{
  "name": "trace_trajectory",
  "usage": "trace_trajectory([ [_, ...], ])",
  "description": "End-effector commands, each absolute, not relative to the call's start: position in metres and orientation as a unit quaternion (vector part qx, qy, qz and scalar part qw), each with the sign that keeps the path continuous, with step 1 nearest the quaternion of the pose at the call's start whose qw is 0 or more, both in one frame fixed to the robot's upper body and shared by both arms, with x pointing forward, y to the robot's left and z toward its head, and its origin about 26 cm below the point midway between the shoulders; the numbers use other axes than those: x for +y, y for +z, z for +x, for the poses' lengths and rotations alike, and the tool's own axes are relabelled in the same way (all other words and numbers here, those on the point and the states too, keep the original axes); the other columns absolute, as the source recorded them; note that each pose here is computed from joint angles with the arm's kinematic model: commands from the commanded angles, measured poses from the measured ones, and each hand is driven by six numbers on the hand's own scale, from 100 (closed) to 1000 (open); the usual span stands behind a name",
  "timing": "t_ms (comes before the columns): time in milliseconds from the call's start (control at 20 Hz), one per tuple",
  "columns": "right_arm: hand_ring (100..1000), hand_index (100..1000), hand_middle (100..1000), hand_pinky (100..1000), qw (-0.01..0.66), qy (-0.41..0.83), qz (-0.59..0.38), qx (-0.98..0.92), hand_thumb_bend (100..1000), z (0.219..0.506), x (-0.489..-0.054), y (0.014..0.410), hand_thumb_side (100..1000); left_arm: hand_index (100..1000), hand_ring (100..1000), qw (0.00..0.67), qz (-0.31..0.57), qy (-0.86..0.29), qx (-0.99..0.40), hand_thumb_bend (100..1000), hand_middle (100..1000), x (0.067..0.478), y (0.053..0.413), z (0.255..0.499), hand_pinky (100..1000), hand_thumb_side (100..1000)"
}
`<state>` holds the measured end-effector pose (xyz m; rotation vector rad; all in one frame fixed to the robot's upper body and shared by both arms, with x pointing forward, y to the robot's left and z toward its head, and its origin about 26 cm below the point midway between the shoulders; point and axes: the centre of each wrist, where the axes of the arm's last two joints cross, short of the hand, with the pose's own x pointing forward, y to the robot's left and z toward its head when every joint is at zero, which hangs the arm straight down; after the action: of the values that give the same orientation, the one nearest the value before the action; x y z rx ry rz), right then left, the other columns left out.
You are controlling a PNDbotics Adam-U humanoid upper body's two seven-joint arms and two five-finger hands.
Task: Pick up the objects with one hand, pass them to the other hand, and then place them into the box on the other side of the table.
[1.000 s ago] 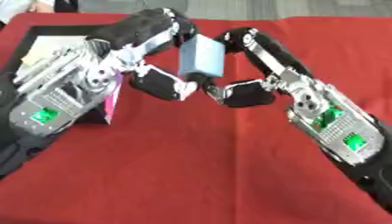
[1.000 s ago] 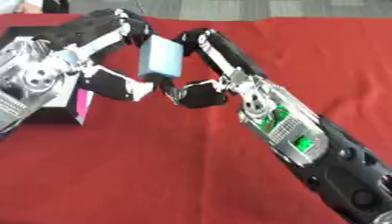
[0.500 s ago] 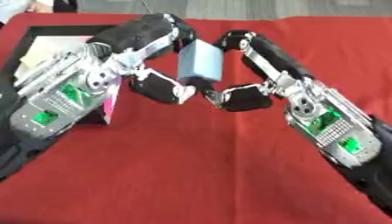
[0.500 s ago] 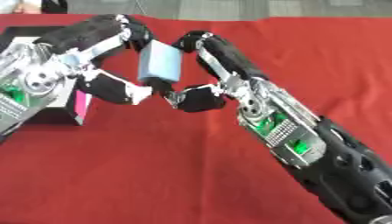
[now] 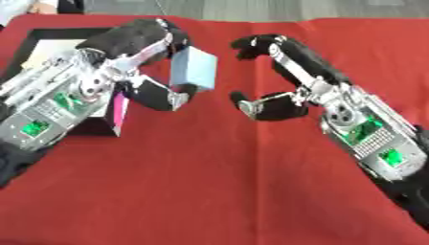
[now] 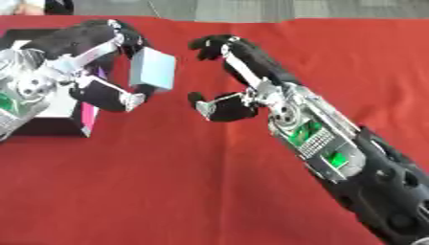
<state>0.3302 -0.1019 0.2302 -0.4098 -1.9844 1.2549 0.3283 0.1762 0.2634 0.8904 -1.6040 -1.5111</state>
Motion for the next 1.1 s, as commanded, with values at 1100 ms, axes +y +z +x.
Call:
trace_trajectory([
  [1100,806,857,715,912,0.363,0.477,-0.183,-0.779,330,0.327,-0.111,0.243,100,417,658,0.453,0.479,-0.444,-0.607,100,455,0.271,0.288,0.335,708,206],
])
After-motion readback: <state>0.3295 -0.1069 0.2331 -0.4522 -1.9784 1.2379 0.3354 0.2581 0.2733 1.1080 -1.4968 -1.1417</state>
